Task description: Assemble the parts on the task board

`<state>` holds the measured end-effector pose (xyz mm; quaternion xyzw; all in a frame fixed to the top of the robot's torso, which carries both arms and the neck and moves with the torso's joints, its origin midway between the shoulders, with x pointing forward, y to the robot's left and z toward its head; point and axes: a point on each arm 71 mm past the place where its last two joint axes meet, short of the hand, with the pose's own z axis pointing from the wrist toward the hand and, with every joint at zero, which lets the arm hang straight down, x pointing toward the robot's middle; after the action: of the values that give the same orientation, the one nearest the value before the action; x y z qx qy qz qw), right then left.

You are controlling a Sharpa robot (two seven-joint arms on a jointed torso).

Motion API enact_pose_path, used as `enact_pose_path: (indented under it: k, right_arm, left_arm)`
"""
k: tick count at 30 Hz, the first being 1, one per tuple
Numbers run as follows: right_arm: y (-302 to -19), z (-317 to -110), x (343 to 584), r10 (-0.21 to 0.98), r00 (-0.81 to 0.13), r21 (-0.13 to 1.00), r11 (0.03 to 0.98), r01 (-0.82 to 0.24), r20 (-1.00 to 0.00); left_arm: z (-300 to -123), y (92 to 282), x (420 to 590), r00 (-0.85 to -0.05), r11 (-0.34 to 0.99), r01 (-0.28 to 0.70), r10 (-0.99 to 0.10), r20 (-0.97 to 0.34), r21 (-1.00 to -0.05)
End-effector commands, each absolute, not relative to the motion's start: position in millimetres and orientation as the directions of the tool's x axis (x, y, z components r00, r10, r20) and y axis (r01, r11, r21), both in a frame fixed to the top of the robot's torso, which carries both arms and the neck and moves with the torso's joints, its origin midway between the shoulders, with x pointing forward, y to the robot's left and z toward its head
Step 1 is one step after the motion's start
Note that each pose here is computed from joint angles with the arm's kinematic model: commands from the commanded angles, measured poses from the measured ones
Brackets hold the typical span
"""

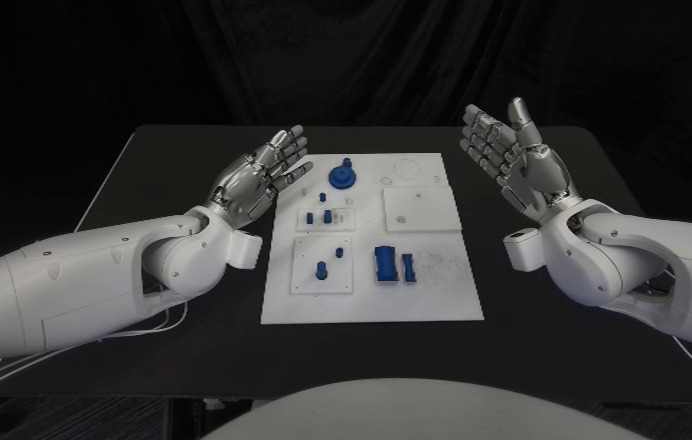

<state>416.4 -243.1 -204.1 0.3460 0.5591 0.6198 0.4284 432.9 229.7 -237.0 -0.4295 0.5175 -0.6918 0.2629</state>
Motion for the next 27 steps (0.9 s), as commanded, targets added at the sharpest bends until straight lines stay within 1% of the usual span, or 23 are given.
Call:
enact_pose_path:
  k: [1,5,9,14,20,27]
  right_arm:
    - [-241,-208,422,0.941,-0.335,0.992,0.015,-0.125,-0.056]
    - [-229,-211,434,0.965,-0.26,0.994,0.019,-0.105,-0.046]
    - [-212,-216,449,0.988,-0.151,0.998,0.014,-0.065,-0.024]
    - [-198,-222,459,0.998,-0.055,1.0,-0.001,-0.019,0.0]
    - [-192,-224,462,1.0,-0.017,1.0,-0.01,0.001,0.01]
    - [-192,-224,462,1.0,-0.017,1.0,-0.01,0.001,0.01]
  left_arm:
    - [-237.6,226.6,434.8,-0.465,-0.295,-0.066,-0.836,0.291,-0.953]
    - [-236.7,221.3,439.3,-0.423,-0.255,-0.048,-0.871,0.251,-0.966]
    - [-234.8,213.9,445.5,-0.35,-0.196,-0.026,-0.917,0.193,-0.98]
    - [-231.6,205.1,452.7,-0.24,-0.121,-0.006,-0.963,0.119,-0.993]
    - [-227.5,197.2,458.7,-0.113,-0.052,0.002,-0.992,0.052,-0.999]
    - [-224.6,193.0,461.4,-0.029,-0.015,0.0,-0.999,0.015,-1.0]
